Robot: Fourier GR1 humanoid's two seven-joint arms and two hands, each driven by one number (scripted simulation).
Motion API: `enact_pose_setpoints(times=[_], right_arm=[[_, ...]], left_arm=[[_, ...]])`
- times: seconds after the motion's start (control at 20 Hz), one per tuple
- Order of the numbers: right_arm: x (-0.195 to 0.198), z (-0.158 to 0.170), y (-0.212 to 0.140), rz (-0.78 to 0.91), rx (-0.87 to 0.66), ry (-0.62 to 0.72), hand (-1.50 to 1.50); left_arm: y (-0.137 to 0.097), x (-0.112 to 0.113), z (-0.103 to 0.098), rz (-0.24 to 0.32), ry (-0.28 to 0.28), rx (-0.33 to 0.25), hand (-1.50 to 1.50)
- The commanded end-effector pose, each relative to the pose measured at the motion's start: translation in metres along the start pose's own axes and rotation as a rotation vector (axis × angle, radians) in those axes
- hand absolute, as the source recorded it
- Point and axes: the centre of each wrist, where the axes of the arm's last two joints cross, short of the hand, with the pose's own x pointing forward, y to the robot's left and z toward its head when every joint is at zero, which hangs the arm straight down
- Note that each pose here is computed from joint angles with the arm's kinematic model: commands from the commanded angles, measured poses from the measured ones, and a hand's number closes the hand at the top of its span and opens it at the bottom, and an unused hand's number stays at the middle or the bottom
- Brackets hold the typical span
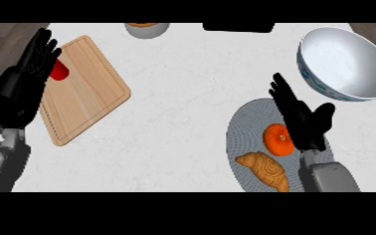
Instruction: Pick the squash from the placemat and place it in the bowl
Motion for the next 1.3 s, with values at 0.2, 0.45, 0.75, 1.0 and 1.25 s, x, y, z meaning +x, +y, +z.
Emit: enact_pose_setpoints(times=[0.2,0.45,0.75,1.0,1.25], right_arm=[[0.018,0.01,0.025,0.311,0.777,-0.087,1.5],[0.013,0.024,-0.027,0.254,0.502,-0.484,-1.5],[-0.009,0.05,-0.088,0.075,0.568,-0.662,-1.5],[0.059,0.052,-0.104,0.27,0.527,-0.676,-1.5],[0.116,0.045,-0.108,0.418,0.489,-0.573,-1.5]], left_arm=[[-0.038,-0.028,0.014,0.069,0.042,-0.06,0.0],[-0.07,-0.064,0.035,0.13,0.133,-0.05,0.0],[-0.082,-0.073,0.041,0.117,0.127,-0.06,0.0],[-0.082,-0.065,0.035,0.112,0.131,-0.063,0.0],[-0.093,-0.066,0.036,0.101,0.119,-0.058,0.0]])
